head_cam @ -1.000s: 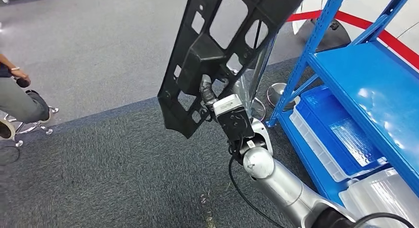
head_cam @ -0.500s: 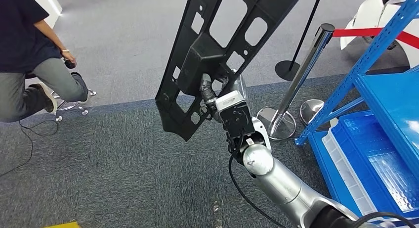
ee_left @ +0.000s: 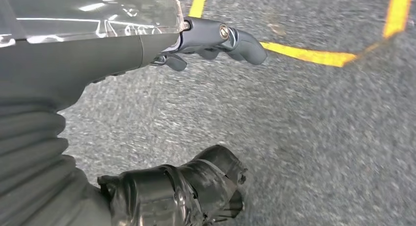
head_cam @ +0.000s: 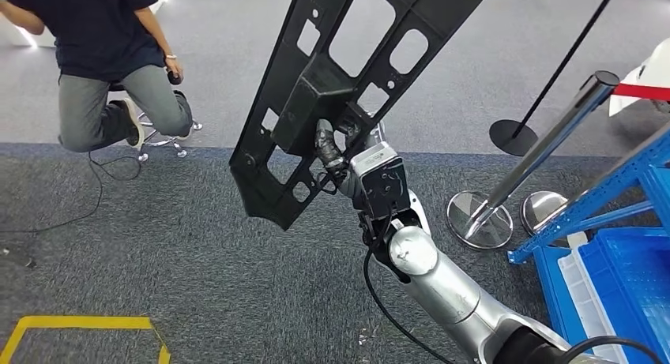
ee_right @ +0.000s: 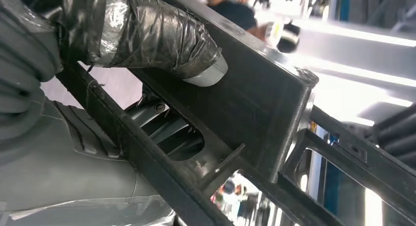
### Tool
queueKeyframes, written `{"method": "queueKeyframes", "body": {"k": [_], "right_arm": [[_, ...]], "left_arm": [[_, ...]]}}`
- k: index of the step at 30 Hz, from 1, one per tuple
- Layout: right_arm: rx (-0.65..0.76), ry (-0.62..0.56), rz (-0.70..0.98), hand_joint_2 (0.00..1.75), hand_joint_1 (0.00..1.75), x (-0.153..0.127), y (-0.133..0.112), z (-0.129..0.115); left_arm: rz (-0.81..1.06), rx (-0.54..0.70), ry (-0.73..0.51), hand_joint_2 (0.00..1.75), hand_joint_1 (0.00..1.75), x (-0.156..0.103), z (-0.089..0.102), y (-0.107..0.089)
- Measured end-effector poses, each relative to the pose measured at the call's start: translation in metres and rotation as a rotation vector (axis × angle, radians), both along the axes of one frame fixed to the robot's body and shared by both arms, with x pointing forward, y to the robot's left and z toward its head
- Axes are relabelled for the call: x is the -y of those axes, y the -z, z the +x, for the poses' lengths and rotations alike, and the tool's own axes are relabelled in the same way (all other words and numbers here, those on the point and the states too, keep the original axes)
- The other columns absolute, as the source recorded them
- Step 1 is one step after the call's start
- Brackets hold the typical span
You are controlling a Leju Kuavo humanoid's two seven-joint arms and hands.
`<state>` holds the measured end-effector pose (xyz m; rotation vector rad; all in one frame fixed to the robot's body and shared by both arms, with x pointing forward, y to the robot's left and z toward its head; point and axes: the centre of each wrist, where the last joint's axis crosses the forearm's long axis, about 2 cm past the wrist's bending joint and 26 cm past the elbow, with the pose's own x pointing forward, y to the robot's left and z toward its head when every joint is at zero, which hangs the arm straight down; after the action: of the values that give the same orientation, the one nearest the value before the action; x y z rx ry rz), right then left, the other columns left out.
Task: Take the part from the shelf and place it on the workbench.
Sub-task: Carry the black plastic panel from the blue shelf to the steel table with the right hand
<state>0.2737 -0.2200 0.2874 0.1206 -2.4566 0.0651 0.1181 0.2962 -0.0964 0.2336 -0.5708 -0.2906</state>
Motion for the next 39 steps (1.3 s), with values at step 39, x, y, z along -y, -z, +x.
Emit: {"method": "queueKeyframes", "body": {"k": [39], "right_arm": [[-0.052, -0.092, -0.039, 1.75, 1.75, 0.000, 0.011, 0.001]], "left_arm": [[-0.032, -0.001, 0.009, 1.75, 0.00, 0.006, 0.005, -0.001]]}}
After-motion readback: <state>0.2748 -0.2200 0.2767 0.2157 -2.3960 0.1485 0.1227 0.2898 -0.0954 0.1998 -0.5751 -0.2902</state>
